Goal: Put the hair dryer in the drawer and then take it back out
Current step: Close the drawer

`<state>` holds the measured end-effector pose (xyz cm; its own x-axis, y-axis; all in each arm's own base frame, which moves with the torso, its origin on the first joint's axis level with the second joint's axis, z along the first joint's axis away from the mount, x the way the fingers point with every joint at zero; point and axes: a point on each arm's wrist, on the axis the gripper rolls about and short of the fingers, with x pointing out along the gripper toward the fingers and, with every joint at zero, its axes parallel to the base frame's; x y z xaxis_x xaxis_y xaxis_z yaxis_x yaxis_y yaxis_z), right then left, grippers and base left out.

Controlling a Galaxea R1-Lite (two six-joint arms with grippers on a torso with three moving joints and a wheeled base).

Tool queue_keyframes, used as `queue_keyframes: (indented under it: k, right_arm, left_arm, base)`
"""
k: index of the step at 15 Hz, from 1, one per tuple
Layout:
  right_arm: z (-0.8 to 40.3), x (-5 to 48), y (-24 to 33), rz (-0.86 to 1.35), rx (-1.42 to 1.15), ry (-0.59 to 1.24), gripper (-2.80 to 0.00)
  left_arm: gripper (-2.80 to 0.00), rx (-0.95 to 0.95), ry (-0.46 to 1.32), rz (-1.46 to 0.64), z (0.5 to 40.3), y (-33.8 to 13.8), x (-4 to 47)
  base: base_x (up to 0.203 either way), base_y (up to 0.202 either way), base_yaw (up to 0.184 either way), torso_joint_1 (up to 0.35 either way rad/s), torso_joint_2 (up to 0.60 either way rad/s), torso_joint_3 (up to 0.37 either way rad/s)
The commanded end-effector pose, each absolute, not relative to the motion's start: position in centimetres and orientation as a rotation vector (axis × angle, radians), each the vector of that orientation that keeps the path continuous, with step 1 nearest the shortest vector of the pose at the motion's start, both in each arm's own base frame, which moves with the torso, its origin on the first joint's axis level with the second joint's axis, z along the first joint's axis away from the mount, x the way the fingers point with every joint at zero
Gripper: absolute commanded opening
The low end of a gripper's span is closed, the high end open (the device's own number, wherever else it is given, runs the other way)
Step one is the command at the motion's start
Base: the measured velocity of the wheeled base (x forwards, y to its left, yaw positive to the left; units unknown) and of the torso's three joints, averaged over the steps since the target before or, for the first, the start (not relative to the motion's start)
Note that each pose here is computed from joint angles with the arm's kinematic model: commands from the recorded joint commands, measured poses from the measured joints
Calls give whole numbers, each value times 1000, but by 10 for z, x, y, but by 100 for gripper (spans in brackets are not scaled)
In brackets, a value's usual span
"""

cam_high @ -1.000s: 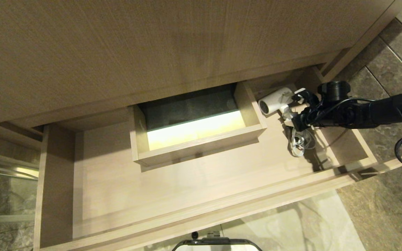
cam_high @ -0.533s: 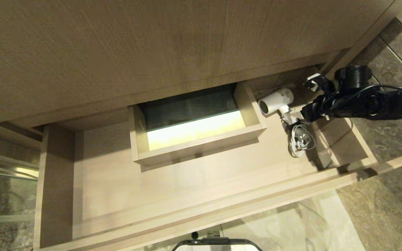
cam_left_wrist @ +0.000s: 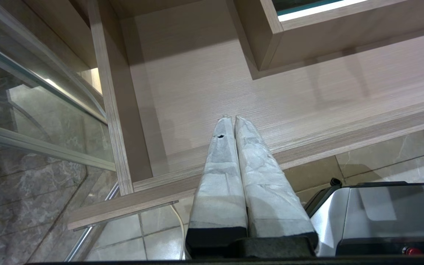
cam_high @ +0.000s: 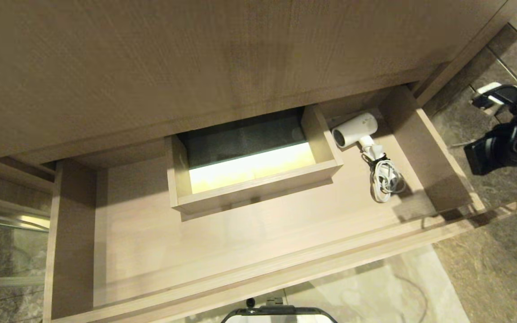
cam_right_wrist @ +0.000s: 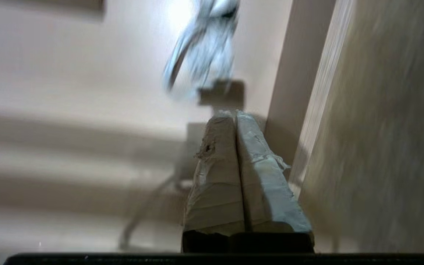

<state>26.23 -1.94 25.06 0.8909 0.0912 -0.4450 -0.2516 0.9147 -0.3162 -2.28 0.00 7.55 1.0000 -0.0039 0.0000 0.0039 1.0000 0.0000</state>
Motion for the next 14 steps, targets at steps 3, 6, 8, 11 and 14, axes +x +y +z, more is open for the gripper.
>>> queue_keyframes:
  k: [3, 6, 8, 11, 14]
  right_arm:
    - [209, 132, -12, 119, -399, 509, -280]
    - [169, 105, -11, 63, -423, 666, -280]
    - [154, 108, -13, 24, -437, 764, -280]
    - [141, 128, -16, 33, -431, 834, -280]
    - [134, 158, -19, 32, -429, 824, -280]
  left_arm:
    - [-280, 0, 0, -4, 75, 0, -23]
    - [-280, 0, 1, -4, 75, 0, -23]
    - [-280, 0, 2, -5, 75, 0, -23]
    - [-280, 0, 2, -3, 75, 0, -23]
    - [-280, 0, 2, -3, 75, 0, -23]
  base:
    - [0, 0, 0, 0, 0, 0]
    - [0, 0, 0, 0, 0, 0]
    - [0, 0, 0, 0, 0, 0]
    - [0, 0, 0, 0, 0, 0]
    - [0, 0, 0, 0, 0, 0]
